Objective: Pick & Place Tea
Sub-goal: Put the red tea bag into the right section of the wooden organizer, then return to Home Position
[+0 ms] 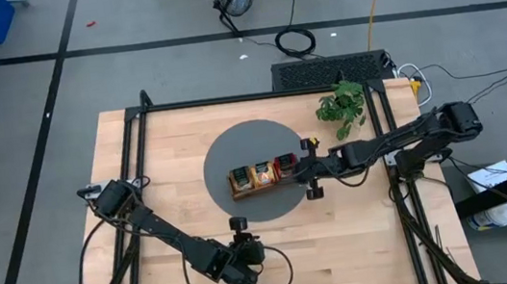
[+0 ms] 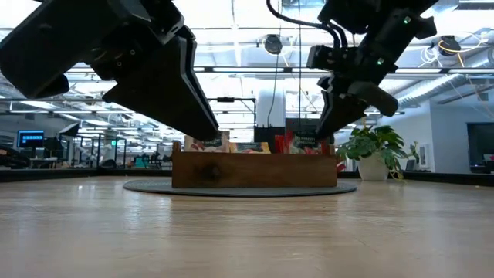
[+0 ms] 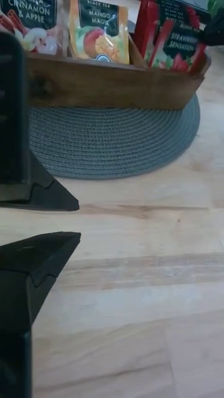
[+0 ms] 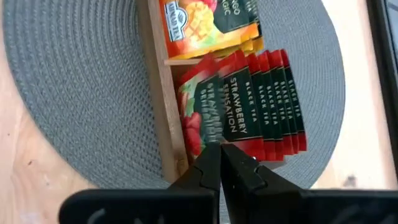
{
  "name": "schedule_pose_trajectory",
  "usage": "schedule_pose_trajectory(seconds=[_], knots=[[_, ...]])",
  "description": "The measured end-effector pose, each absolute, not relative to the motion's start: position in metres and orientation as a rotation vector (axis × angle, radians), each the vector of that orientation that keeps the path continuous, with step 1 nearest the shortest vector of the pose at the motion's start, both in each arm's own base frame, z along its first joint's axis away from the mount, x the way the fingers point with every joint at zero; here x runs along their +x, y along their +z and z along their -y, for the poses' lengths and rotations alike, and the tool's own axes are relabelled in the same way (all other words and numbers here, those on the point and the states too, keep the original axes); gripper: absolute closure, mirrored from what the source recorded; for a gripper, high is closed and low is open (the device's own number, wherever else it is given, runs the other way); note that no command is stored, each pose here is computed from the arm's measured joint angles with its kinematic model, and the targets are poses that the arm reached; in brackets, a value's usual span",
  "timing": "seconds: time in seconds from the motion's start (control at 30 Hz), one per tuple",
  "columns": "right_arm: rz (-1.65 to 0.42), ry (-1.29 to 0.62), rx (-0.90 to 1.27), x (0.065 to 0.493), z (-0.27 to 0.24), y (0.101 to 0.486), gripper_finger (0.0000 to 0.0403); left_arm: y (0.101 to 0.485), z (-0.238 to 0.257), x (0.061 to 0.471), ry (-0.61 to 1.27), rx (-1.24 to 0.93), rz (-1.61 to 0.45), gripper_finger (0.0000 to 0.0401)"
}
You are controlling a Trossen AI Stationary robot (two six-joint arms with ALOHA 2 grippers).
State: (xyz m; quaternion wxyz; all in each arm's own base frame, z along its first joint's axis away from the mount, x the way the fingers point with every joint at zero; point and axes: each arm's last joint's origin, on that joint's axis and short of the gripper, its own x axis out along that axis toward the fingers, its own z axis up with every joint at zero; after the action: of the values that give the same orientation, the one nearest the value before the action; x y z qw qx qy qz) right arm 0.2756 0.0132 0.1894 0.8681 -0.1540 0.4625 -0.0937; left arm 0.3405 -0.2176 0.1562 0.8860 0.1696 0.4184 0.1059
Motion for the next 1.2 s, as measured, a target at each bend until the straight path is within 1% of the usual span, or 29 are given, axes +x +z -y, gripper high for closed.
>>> schedule_pose_trajectory(seconds=[0.13, 0.23, 0.37, 0.53, 0.63, 0.73, 0.8, 0.87, 0.97, 1.03, 1.07, 1.1, 1.2], knots=[[-0.974, -0.194, -0.312, 0.276, -0.013, 0.187, 0.0399, 0.156, 0.216, 0.34, 0.231, 0.353, -0.884, 0.0329], [-0.965, -0.187, -0.292, 0.276, -0.014, 0.189, 0.0385, 0.155, 0.213, 0.337, 0.263, 0.356, -0.902, 0.0329], [-0.923, -0.208, -0.241, 0.275, -0.014, 0.196, 0.0354, 0.161, 0.205, 0.332, 0.357, 0.358, -0.901, 0.0329], [-0.837, -0.211, -0.199, 0.265, -0.018, 0.217, 0.03, 0.186, 0.191, 0.308, 0.55, 0.322, -0.895, 0.033], [-0.792, -0.219, -0.173, 0.254, -0.019, 0.233, 0.0274, 0.2, 0.18, 0.286, 0.706, 0.249, -0.879, 0.0346], [-0.782, -0.261, -0.134, 0.238, -0.019, 0.244, 0.0265, 0.199, 0.168, 0.261, 0.842, 0.173, -0.821, 0.0382], [-0.778, -0.286, -0.123, 0.226, -0.02, 0.243, 0.0271, 0.189, 0.16, 0.246, 0.888, 0.102, -0.804, 0.0394], [-0.747, -0.298, -0.099, 0.215, -0.022, 0.236, 0.029, 0.176, 0.154, 0.234, 0.898, 0.016, -0.79, 0.0392], [-0.704, -0.297, -0.046, 0.201, -0.023, 0.218, 0.0339, 0.155, 0.148, 0.226, 0.866, -0.102, -0.762, 0.0394], [-0.672, -0.298, -0.014, 0.194, -0.023, 0.203, 0.0379, 0.144, 0.145, 0.229, 0.829, -0.155, -0.738, 0.0397], [-0.658, -0.298, -0.003, 0.191, -0.023, 0.196, 0.039, 0.14, 0.143, 0.232, 0.816, -0.18, -0.723, 0.0396], [-0.637, -0.299, 0.012, 0.189, -0.023, 0.189, 0.0395, 0.136, 0.142, 0.234, 0.805, -0.2, -0.719, 0.0394], [-0.569, -0.315, 0.074, 0.184, -0.02, 0.171, 0.039, 0.129, 0.13, 0.246, 0.793, -0.243, -0.761, 0.0388]])
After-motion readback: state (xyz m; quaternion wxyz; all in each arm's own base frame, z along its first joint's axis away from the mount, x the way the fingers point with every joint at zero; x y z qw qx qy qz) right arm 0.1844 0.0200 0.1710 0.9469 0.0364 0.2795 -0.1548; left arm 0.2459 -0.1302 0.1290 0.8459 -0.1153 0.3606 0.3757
